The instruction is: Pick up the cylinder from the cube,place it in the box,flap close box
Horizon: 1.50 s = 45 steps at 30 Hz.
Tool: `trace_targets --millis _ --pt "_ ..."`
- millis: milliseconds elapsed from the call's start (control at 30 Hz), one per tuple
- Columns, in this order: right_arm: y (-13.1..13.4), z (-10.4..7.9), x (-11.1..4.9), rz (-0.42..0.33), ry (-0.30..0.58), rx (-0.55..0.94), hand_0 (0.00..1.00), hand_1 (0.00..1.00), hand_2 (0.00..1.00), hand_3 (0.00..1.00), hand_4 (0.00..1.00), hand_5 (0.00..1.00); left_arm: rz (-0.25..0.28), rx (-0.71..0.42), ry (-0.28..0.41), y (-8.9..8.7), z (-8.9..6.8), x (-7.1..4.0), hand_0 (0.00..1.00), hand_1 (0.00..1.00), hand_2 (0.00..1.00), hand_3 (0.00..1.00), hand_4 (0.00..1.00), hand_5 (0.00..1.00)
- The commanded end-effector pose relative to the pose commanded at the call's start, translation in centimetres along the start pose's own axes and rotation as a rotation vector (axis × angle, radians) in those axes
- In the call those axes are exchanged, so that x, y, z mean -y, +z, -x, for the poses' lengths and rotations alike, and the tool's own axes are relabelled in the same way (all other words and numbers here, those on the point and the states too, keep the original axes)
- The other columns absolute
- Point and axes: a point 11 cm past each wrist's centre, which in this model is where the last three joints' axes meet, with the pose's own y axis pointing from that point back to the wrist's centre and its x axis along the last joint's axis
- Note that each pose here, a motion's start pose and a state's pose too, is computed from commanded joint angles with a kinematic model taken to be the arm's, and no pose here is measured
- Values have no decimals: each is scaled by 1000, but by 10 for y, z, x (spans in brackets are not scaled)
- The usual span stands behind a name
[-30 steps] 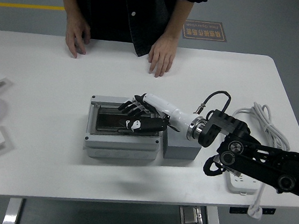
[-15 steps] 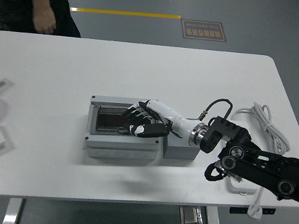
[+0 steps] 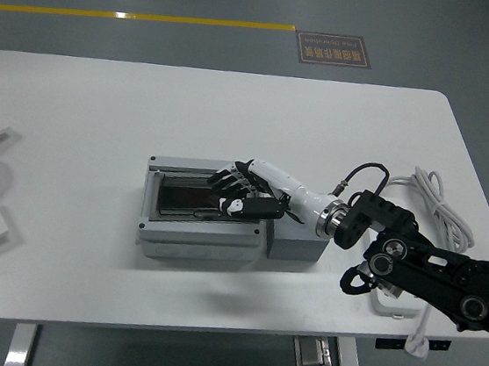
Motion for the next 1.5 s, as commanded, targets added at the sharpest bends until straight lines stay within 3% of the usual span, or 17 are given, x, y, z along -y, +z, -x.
trace_targets --millis 233,567,800,867,900,1067,1100,1267,1300,1467,1500 --pt "-9 -19 -4 -34 64 14 758 687 718 690 662 355 -9 1 1 -4 0 0 601 512 561 618 711 199" --pt "7 -97 -26 -31 310 51 758 684 716 689 658 355 -30 3 -3 -13 3 0 601 511 561 618 711 199" --pt "6 -148 -47 -90 496 114 757 683 712 683 648 362 -60 17 -6 -28 4 0 600 511 561 617 711 199" --pt "6 -157 -50 -113 536 152 757 683 712 683 648 362 -69 28 -10 -32 5 0 600 511 561 617 711 199" --pt "6 -160 -51 -123 552 169 761 686 712 685 652 291 -72 32 -11 -33 5 0 600 511 561 618 711 199" --pt "15 -183 -66 -178 664 296 761 686 712 685 652 291 -65 45 -2 -28 0 0 600 511 561 618 711 199" --pt "18 -187 -68 -184 682 314 763 696 718 685 691 265 -63 45 1 -27 -2 0 600 511 561 617 711 198" --pt "35 -193 -78 -188 735 401 763 696 718 685 691 265 -69 58 5 -29 -5 -1 600 511 561 617 711 198" --pt "39 -192 -79 -188 741 417 768 720 730 688 727 282 -73 65 4 -31 -4 -1 600 512 560 618 711 199" --pt "58 -177 -83 -178 744 481 768 720 730 688 727 282 -110 107 -12 -51 0 -3 600 512 560 618 711 199" --pt "61 -174 -84 -178 743 491 768 727 747 709 751 344 -116 106 -13 -54 1 -3 600 511 561 618 711 199"
